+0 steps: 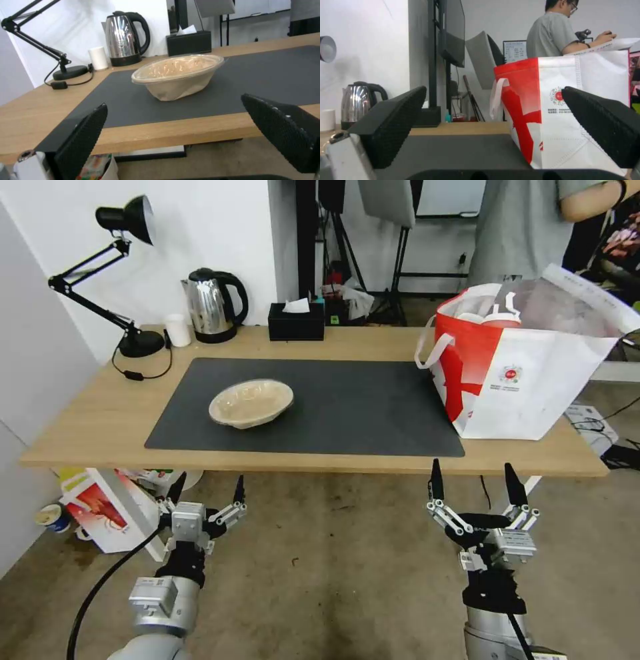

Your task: Pick up the trash from the table and place it into the takeout bag.

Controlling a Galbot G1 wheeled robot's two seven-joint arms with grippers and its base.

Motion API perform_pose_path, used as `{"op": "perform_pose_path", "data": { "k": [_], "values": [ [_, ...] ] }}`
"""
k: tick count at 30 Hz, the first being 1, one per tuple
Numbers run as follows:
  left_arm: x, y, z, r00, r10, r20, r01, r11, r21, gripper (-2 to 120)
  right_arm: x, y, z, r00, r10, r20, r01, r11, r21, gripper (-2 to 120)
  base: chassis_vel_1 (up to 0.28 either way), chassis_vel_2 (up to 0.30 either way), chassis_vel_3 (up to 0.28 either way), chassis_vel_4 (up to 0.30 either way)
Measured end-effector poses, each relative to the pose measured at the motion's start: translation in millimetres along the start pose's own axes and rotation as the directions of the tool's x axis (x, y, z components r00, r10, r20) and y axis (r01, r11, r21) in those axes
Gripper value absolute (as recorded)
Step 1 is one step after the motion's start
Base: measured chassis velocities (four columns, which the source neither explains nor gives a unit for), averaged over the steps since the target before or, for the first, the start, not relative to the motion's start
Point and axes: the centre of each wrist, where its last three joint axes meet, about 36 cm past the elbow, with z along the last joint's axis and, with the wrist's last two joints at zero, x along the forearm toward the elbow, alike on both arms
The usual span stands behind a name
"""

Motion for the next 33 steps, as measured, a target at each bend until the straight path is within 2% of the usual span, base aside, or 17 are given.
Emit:
{"op": "perform_pose_path", "data": {
  "k": [29,32,33],
  "values": [
    [0,0.8,-0.1,1.000,-0.002,0.003,0.002,1.000,-0.002,100,0,0,0,1.000,-0.001,0.000,0.001,1.000,0.000,100,0.000,0.000,0.000,0.000],
    [-6,17.4,2.3,0.997,-0.031,0.068,0.032,0.999,-0.017,100,0,0,0,1.000,-0.001,0.000,0.001,1.000,0.000,100,0.000,0.000,0.000,0.000],
    [-6,17.4,2.3,0.997,-0.031,0.068,0.032,0.999,-0.017,100,0,0,0,1.000,-0.001,0.000,0.001,1.000,0.000,100,0.000,0.000,0.000,0.000]
  ]
}}
